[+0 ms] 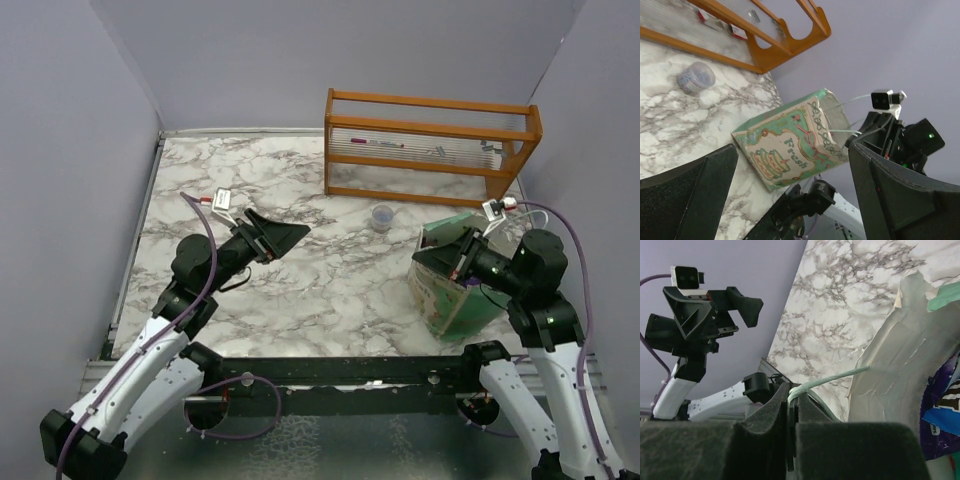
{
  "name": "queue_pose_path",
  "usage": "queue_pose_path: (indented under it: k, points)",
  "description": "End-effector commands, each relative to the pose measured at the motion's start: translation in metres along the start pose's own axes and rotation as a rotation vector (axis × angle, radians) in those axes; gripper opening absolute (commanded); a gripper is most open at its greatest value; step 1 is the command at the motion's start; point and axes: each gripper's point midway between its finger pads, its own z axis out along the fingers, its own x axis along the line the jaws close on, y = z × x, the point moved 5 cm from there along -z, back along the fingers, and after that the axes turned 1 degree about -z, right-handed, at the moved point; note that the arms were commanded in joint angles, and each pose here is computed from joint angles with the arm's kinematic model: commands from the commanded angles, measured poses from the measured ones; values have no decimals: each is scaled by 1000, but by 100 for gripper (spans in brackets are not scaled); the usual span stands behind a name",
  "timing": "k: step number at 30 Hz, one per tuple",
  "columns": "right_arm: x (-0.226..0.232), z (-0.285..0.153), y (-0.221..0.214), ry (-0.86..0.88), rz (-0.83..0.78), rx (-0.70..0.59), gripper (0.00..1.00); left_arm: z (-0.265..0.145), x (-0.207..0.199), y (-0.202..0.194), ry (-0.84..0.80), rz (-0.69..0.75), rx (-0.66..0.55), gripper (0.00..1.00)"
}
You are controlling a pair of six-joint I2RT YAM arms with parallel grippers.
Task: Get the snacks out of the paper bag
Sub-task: Move the paper bag to the center of the board.
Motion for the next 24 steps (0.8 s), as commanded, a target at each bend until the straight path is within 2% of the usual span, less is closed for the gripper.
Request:
queue_pose_path:
  k: [1, 3, 9, 13, 15, 19, 21, 24]
  points:
    - [23, 5, 9, 134, -91, 41, 5, 12, -9, -13, -65, -48, 14, 95]
    - [19, 7, 9, 107, -122, 67, 12, 20, -12, -25, -58, -46, 39, 93]
    - [24, -9, 9, 63, -304, 72, 60, 32, -41, -58, -80, 6, 75, 93]
    - [29, -26, 13, -15, -402, 47, 81, 41, -61, -81, -84, 60, 121, 92]
    - [35, -36, 14, -31, -450, 39, 86, 45, -67, -92, -69, 102, 143, 92]
    - [51, -60, 18, -54, -555, -15, 87, 54, -78, -113, -61, 163, 183, 92]
    - [52, -76, 29, -162, -595, -107, 87, 58, -79, -124, -46, 186, 203, 92]
    - [47, -102, 55, -375, -619, -312, 83, 62, -80, -131, -2, 212, 217, 92]
